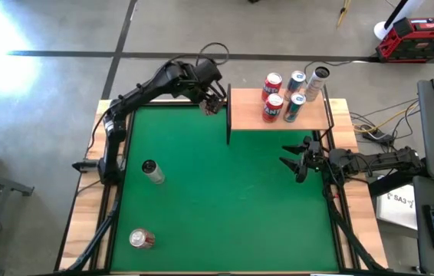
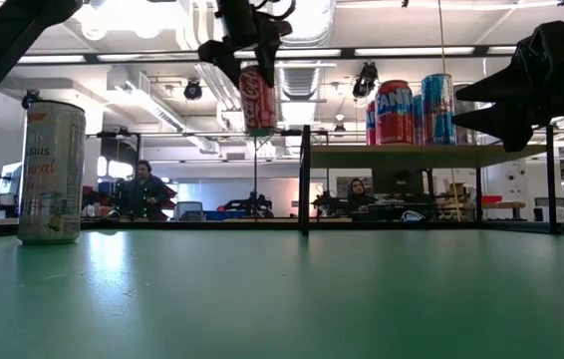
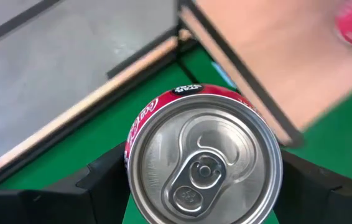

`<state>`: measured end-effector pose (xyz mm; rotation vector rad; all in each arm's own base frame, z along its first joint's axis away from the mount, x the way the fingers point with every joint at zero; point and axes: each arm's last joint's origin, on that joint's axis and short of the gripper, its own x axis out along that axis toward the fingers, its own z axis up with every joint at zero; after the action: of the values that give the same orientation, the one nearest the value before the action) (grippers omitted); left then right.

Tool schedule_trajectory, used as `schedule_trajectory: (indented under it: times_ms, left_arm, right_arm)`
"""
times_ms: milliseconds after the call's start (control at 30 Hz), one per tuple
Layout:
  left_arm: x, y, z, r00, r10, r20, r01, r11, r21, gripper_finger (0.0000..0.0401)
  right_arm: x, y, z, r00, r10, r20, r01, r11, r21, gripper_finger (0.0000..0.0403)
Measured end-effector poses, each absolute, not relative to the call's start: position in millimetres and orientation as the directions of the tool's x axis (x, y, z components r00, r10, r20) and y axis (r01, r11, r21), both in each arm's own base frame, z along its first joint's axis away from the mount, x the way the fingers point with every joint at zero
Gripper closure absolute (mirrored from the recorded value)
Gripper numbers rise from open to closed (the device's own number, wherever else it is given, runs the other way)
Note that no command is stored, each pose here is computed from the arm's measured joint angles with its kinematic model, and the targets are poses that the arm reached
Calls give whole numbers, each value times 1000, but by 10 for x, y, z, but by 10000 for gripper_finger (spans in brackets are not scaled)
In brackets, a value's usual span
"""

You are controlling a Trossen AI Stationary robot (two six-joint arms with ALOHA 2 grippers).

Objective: Place canned beverage on shelf
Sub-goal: Move the top red white soda can to the center of the table

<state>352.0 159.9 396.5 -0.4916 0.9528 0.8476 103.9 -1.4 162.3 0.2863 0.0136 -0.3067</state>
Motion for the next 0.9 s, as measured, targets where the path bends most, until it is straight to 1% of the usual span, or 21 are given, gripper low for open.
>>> schedule_trajectory:
  times_ms: [267, 700, 800, 900]
  left_arm:
    - [3687, 1321, 3992, 388, 394, -833, -742, 669, -29, 118]
    - [3831, 1130, 4046, 476, 416, -775, -676, 737, -20, 118]
    - [3831, 1104, 4038, 470, 411, -781, -670, 742, -12, 118]
    - [3809, 1032, 4006, 438, 386, -812, -681, 732, -19, 118]
  right_arm:
    - [1039, -14, 1623, 954, -296, -57, 300, 913, 276, 140]
    - [1039, -14, 1623, 954, -296, -57, 300, 913, 276, 140]
    - [1039, -14, 1623, 954, -296, -57, 300, 913, 276, 140]
    - [1039, -14, 1623, 954, -296, -57, 300, 913, 276, 140]
